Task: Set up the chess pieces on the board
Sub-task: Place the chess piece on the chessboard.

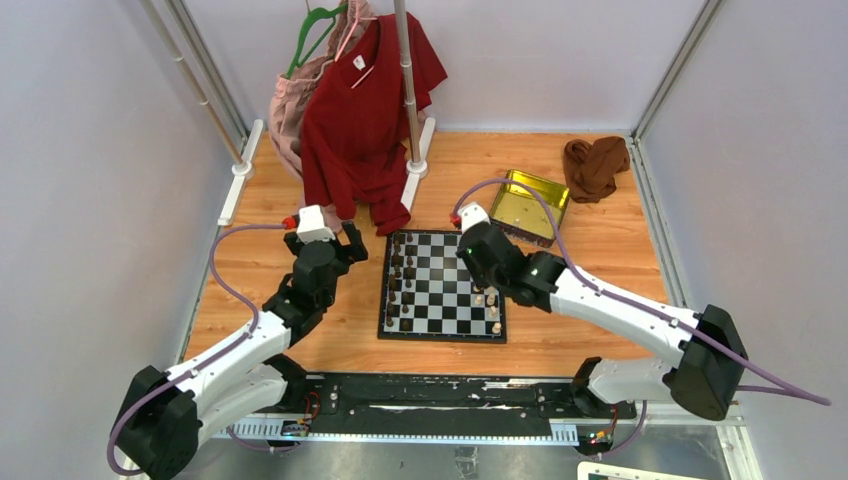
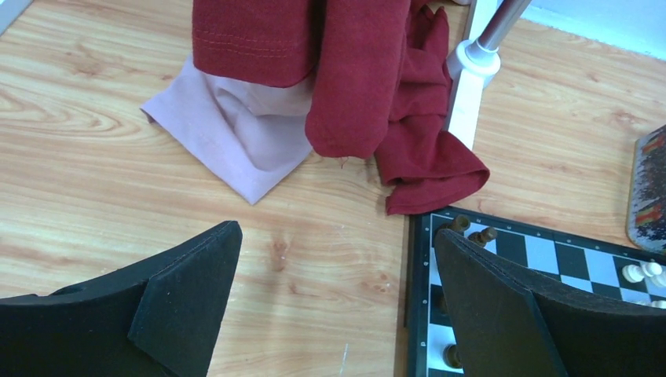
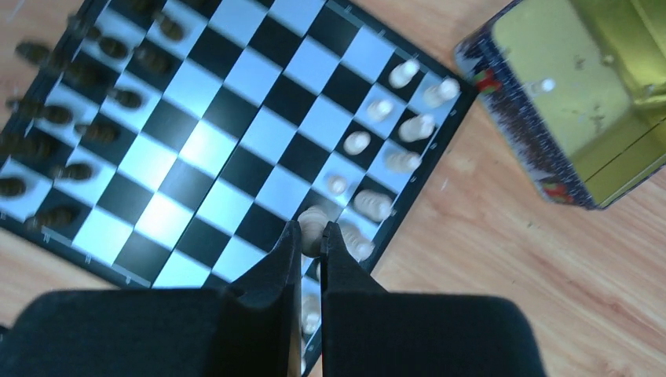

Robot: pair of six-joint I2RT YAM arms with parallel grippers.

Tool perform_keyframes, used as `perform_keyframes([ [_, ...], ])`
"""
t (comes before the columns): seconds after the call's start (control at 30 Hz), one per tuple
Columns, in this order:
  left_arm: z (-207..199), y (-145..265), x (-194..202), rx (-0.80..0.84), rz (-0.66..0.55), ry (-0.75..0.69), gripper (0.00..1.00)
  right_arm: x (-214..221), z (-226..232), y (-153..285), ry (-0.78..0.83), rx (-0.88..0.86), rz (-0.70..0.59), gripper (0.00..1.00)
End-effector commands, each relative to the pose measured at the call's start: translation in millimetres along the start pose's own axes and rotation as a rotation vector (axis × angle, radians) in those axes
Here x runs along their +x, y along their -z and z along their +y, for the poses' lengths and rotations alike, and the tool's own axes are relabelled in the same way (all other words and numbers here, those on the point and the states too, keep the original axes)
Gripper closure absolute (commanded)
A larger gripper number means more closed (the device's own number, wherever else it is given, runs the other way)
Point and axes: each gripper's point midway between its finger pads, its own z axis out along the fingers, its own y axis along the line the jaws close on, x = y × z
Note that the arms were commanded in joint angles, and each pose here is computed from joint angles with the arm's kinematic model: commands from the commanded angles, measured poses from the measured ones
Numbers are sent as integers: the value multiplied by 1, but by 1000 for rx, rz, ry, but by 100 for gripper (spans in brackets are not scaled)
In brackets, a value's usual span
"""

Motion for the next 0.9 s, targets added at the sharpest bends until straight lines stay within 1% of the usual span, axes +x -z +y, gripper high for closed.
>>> perform_keyframes([
  [0.0, 6, 5, -15, -42, -34, -37, 0, 36, 12, 18, 42, 19, 48, 100],
  [0.33, 6, 7, -15, -48, -30, -53, 0, 92, 45, 31, 69, -32, 105, 100],
  [0.63, 4, 7, -18, -49, -34, -66, 0, 109, 57, 26, 93, -38, 152, 100],
  [0.87, 3, 6, -16, -52, -28, -67, 0, 114, 54, 18, 113, 1, 170, 100],
])
